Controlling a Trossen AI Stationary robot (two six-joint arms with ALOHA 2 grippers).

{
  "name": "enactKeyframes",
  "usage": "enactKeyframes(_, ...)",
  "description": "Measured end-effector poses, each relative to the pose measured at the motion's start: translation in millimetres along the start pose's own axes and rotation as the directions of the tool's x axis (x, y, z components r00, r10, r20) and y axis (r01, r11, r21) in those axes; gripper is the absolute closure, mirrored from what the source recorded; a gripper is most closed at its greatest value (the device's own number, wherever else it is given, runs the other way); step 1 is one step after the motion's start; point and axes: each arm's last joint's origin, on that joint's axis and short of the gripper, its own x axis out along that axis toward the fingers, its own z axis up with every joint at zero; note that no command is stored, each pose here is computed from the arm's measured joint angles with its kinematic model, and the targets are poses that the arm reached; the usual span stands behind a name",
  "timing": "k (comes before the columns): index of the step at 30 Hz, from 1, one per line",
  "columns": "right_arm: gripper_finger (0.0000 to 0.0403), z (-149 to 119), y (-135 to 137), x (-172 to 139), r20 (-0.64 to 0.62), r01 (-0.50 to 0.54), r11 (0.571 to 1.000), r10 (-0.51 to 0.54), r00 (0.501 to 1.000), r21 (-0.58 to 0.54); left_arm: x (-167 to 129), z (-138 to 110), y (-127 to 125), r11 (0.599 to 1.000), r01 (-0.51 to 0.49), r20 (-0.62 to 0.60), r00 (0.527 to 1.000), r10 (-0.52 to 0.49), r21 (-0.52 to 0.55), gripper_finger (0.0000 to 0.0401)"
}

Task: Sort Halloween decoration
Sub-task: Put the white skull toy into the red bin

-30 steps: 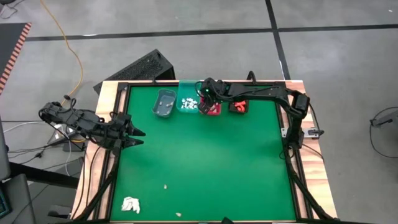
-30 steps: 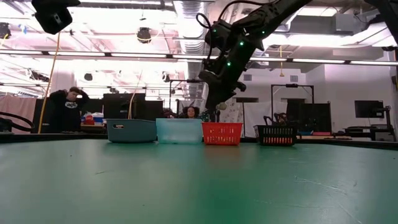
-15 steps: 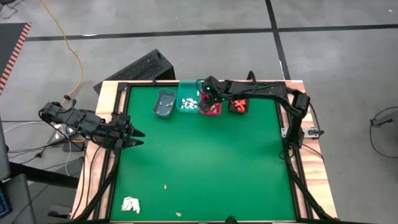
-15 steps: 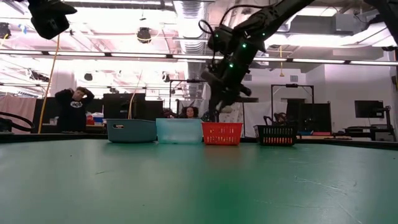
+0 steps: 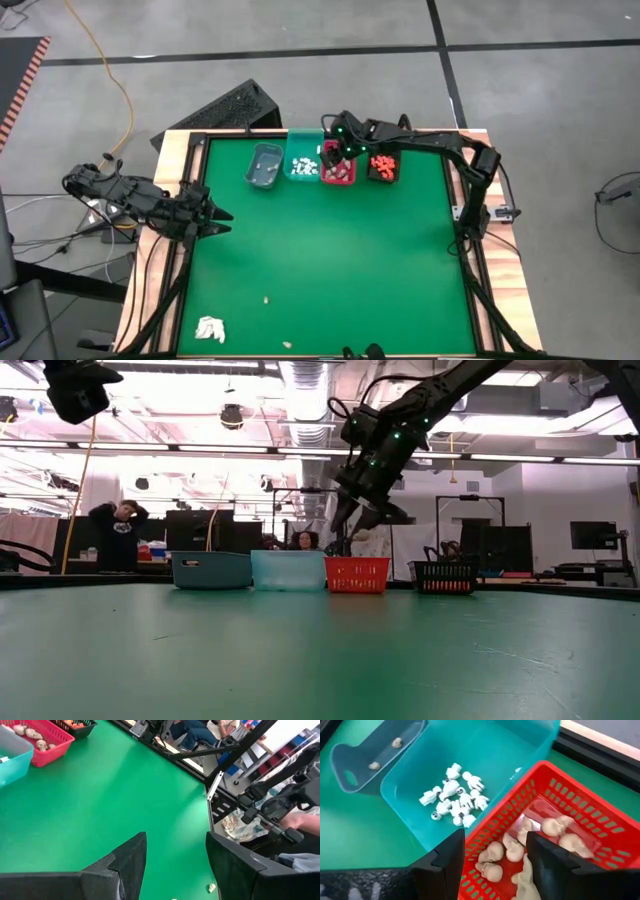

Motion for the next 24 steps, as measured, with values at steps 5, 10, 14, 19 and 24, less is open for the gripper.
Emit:
enactKeyframes(5,0.0196,3.4,1.4,-2.2,0.032,0.019,0.998,-0.017,0.999,-0.059,0.0,-0.6,0.5,1.000,-0.005,-0.006,1.000,0.005,-0.018,0.0207)
enactKeyframes(10,0.0198,14.7,15.6,-11.7,0.206,0.034,0.981,0.006,0.979,-0.191,1.4,-1.4,0.7,1.000,-0.014,-0.016,1.000,0.014,-0.024,0.0207)
enactKeyframes(14,0.0208,14.5,29.0,-13.5,0.282,0.092,0.941,0.003,0.959,-0.325,2.7,-2.2,0.9,0.999,-0.022,-0.026,0.999,0.022,-0.025,0.0207)
enactKeyframes(19,0.0229,2.3,40.2,-10.8,0.272,0.107,0.882,0.025,0.962,-0.459,4.1,-2.7,0.6,0.999,-0.022,-0.036,0.999,0.021,-0.027,0.0207)
enactKeyframes(24,0.0245,-27.7,22.3,-18.5,0.190,0.110,0.872,-0.020,0.982,-0.478,4.4,-2.7,0.7,0.999,-0.027,-0.034,0.999,0.027,-0.025,0.0207)
